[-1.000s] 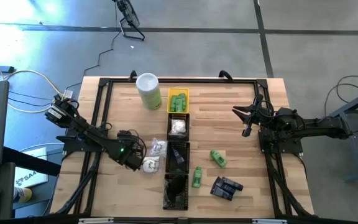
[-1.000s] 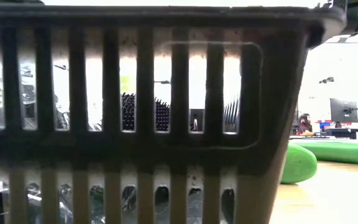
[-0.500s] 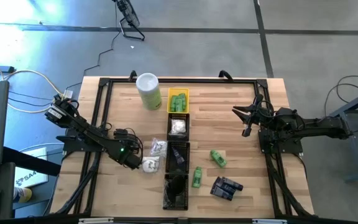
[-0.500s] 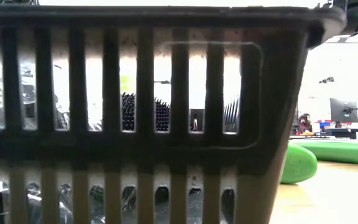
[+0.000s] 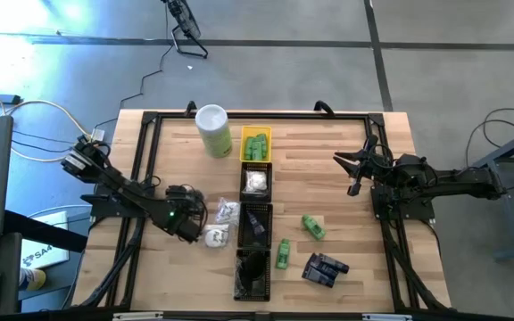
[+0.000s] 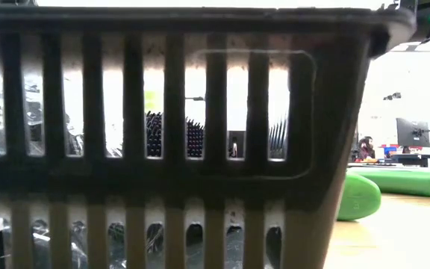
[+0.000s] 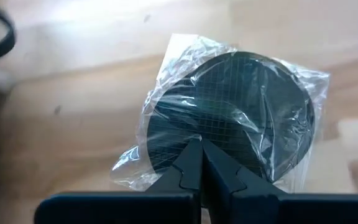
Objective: Pick & Place Travel size toiletries
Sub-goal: Put the black hairbrush into the bottom black basket
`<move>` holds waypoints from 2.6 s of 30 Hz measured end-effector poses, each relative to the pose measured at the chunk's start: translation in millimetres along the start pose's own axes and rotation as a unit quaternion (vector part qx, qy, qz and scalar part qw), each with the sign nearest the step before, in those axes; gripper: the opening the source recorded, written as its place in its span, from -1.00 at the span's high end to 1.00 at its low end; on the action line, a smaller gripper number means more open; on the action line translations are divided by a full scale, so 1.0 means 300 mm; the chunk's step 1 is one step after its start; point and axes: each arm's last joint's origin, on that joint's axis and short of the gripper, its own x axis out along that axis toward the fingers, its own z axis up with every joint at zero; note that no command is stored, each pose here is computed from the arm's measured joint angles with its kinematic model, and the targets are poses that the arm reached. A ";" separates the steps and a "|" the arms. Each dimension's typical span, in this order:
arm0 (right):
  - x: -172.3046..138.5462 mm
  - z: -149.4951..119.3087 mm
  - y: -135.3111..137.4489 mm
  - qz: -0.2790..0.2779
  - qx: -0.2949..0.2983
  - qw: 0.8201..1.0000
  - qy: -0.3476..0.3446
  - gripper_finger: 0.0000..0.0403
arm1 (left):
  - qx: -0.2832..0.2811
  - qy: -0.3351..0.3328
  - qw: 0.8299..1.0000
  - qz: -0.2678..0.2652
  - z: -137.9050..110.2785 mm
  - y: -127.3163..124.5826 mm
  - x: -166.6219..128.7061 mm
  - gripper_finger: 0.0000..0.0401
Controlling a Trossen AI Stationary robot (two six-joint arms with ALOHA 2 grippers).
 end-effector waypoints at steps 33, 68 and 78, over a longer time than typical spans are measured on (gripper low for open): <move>0.000 -0.002 0.000 0.001 -0.001 1.000 0.003 0.77 | 0.192 -0.082 0.973 -0.101 0.170 -0.108 0.167 1.00; 0.009 -0.037 0.012 0.009 0.087 0.995 0.056 0.77 | 0.288 -0.143 0.924 -0.207 0.367 -0.109 0.022 1.00; 0.024 -0.046 0.019 0.006 0.098 0.993 0.069 0.77 | 0.302 -0.119 0.916 -0.236 0.365 -0.109 0.010 1.00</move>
